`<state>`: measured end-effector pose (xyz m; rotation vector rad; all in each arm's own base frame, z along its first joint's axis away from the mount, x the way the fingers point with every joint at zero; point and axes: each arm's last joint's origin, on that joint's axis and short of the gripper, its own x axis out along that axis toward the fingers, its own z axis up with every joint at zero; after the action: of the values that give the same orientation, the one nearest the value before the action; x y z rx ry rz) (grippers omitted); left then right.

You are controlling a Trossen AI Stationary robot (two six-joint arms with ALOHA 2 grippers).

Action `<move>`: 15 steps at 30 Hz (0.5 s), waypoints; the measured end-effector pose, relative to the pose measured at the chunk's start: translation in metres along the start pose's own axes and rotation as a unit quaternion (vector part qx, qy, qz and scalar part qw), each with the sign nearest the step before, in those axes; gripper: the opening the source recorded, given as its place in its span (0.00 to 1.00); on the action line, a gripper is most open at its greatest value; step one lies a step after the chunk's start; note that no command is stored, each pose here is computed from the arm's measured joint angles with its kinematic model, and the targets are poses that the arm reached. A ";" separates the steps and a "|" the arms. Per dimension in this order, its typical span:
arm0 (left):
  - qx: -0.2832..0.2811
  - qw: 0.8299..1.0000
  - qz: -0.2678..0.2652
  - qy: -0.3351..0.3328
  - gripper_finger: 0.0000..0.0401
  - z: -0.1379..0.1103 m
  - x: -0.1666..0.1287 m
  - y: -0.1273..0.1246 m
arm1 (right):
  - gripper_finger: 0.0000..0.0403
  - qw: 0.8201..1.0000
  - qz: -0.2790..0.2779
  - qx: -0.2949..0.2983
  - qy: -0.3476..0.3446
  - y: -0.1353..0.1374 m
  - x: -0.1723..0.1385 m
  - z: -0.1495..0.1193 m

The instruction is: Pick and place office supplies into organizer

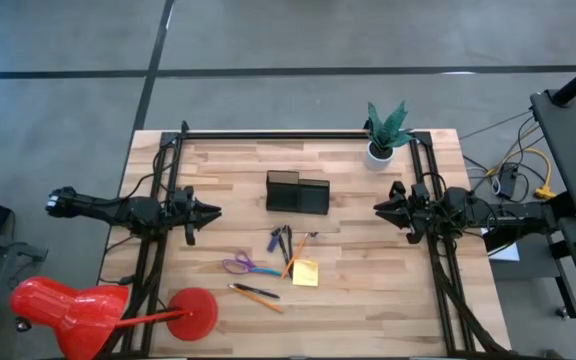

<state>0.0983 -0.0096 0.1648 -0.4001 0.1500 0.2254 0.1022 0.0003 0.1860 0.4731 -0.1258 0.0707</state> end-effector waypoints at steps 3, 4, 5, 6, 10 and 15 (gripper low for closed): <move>0.000 1.000 0.000 0.000 0.16 0.000 0.000 0.000 | 0.21 1.000 0.000 0.000 0.000 0.000 0.000 0.000; 0.000 1.000 0.000 0.000 0.16 0.000 0.000 0.000 | 0.21 1.000 0.000 0.000 0.000 0.000 0.000 0.000; 0.000 1.000 0.000 0.000 0.16 0.000 0.000 0.000 | 0.21 1.000 0.000 0.000 0.000 0.000 0.000 0.000; 0.000 1.000 0.000 0.000 0.16 0.000 0.000 0.000 | 0.21 1.000 0.000 0.000 0.000 0.000 0.000 0.000; 0.000 1.000 0.000 0.000 0.16 0.000 0.000 0.000 | 0.22 1.000 0.000 0.000 0.000 0.000 0.000 0.000; 0.000 1.000 0.000 0.000 0.16 0.000 0.000 0.000 | 0.21 1.000 0.000 0.000 0.000 0.000 0.000 0.000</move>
<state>0.0983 -0.0095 0.1648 -0.4000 0.1500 0.2259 0.1022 0.0003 0.1860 0.4731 -0.1258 0.0708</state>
